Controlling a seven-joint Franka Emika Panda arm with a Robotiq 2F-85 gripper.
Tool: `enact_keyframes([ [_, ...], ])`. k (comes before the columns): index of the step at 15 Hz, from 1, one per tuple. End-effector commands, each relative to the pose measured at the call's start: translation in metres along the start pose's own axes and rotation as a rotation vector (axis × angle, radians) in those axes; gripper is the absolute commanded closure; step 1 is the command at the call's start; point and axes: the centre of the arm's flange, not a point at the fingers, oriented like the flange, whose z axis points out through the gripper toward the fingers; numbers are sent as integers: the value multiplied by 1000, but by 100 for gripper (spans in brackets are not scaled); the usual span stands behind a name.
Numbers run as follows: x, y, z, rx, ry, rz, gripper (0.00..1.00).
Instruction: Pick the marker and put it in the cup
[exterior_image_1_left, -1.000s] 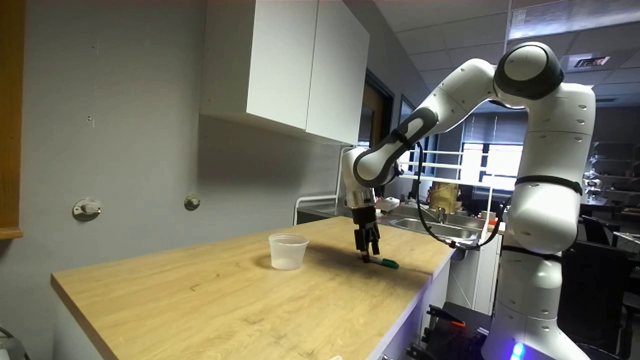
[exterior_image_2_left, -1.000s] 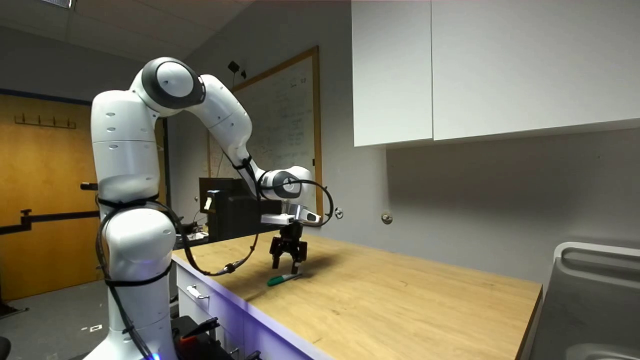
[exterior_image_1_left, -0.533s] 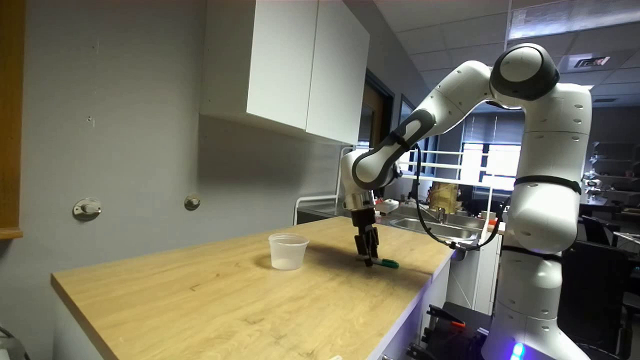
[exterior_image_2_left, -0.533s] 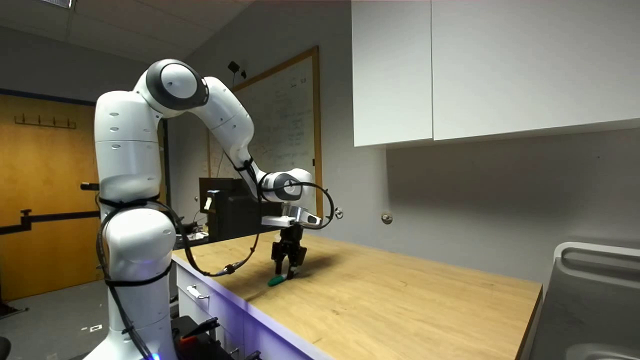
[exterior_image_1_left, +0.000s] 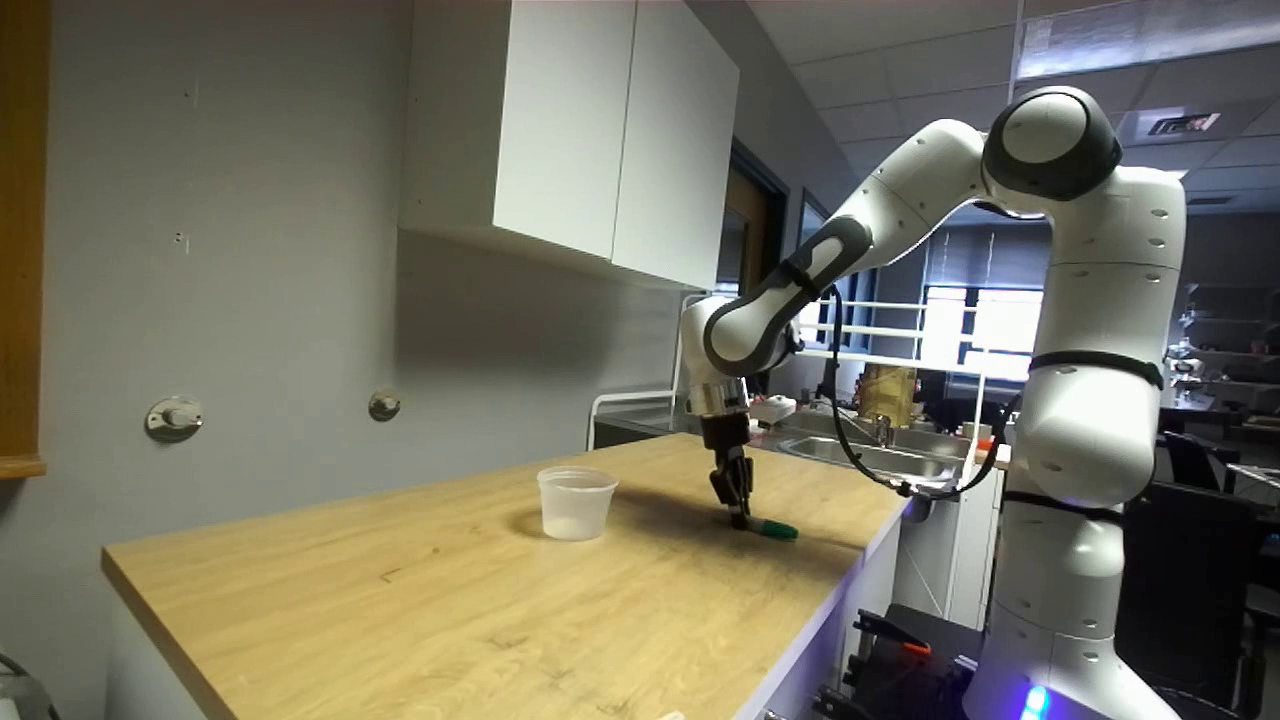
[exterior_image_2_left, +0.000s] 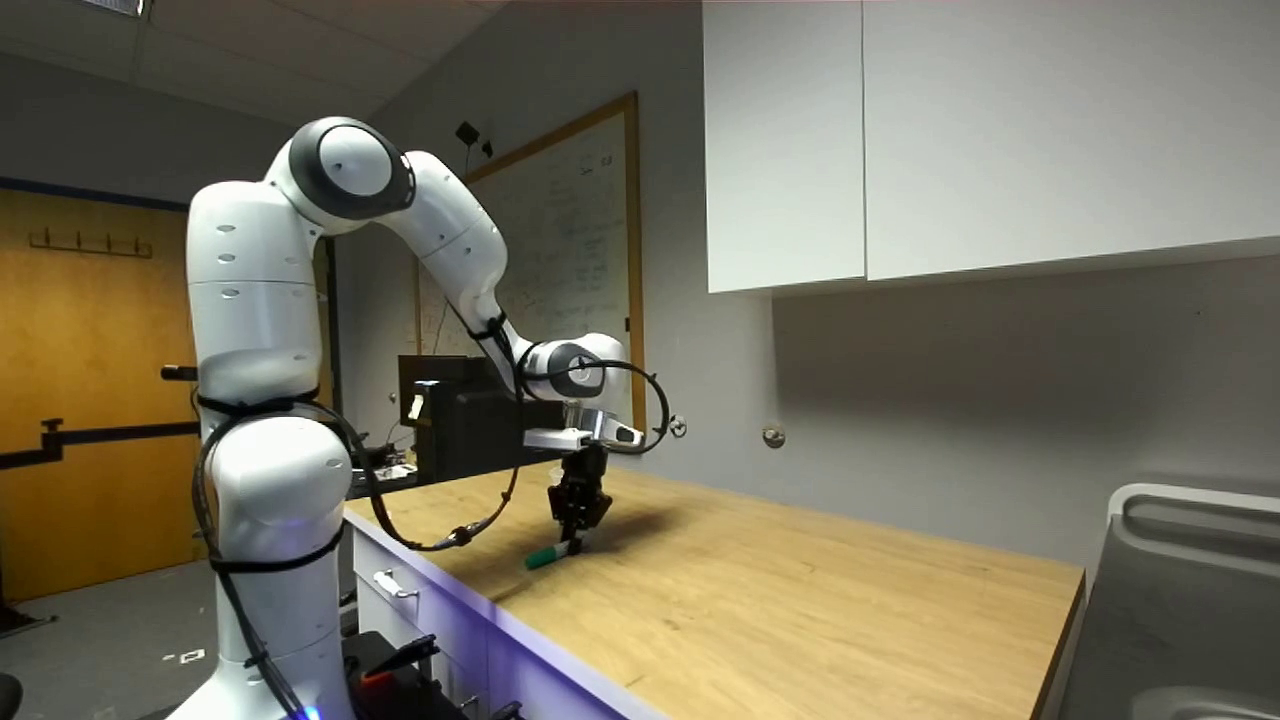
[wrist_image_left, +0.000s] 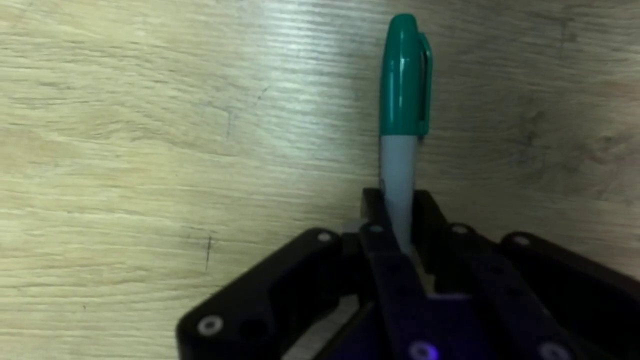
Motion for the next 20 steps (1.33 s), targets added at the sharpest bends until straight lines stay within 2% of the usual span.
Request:
enact_keyframes([
  [1,-3,-6,-13,-18,11,4,94],
  [5,-12,-26,-50,-90,93,61,94],
  [13,-14,-76,-158,-243,369,230,94],
  [16,-5,-94,-185,-263,453,285,94],
  [20,15,-109,-212,-214,496,278,94],
])
